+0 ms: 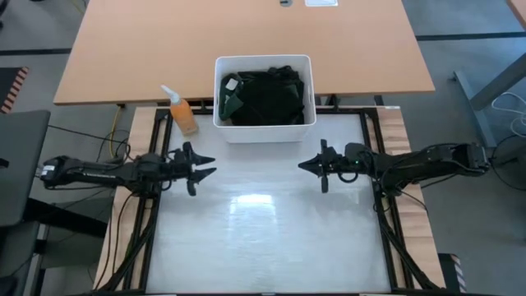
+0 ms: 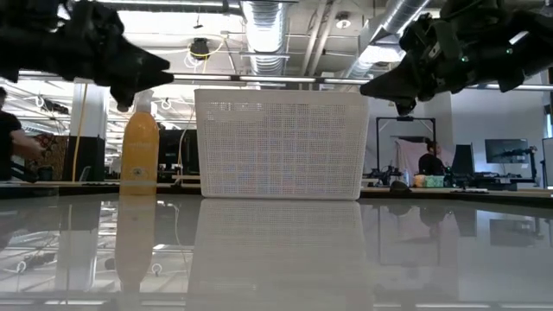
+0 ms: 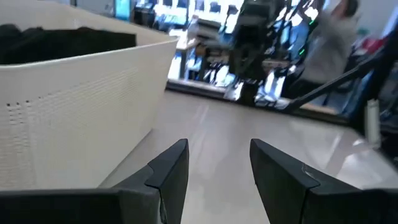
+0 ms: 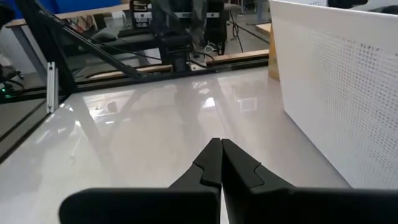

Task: Fold laundry
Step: Return to Home Position

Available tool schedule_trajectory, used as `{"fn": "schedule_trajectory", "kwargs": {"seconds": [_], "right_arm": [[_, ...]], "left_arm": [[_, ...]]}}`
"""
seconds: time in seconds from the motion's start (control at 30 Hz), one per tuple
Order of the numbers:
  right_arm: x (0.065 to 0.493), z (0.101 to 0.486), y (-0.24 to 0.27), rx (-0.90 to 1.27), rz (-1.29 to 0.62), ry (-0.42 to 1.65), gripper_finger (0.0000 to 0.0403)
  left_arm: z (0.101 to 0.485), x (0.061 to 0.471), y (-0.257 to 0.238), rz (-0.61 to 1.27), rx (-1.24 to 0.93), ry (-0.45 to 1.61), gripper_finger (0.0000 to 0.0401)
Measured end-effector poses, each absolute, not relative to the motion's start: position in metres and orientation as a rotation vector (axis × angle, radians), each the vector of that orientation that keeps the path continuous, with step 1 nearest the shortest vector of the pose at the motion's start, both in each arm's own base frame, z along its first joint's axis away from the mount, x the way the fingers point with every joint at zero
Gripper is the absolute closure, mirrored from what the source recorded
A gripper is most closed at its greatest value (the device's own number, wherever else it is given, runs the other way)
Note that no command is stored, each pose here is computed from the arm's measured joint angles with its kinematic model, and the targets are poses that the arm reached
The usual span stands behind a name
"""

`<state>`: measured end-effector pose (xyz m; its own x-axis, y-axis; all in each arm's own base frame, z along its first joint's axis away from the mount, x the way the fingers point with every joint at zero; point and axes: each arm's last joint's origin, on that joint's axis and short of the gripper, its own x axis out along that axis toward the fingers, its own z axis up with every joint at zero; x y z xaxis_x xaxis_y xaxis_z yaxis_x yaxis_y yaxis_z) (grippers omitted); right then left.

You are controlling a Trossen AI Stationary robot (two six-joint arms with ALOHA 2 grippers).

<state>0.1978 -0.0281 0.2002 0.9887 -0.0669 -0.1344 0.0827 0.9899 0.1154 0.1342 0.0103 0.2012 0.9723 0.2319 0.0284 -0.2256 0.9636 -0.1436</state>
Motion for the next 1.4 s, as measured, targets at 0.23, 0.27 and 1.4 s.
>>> {"fn": "schedule_trajectory", "kwargs": {"seconds": [0.23, 0.27, 1.4], "right_arm": [[0.192, 0.201, -0.020, 0.135, -0.085, 0.168, 0.0378], [0.190, 0.202, -0.019, 0.130, -0.097, 0.173, 0.0378], [0.098, 0.167, -0.009, 0.127, -0.135, 0.029, 0.0377]], "left_arm": [[0.189, 0.115, 0.009, 0.218, -0.146, -0.084, 0.0241], [0.189, 0.112, 0.009, 0.219, -0.147, -0.077, 0.0241], [0.187, 0.093, 0.009, 0.219, -0.197, -0.103, 0.0241]]}}
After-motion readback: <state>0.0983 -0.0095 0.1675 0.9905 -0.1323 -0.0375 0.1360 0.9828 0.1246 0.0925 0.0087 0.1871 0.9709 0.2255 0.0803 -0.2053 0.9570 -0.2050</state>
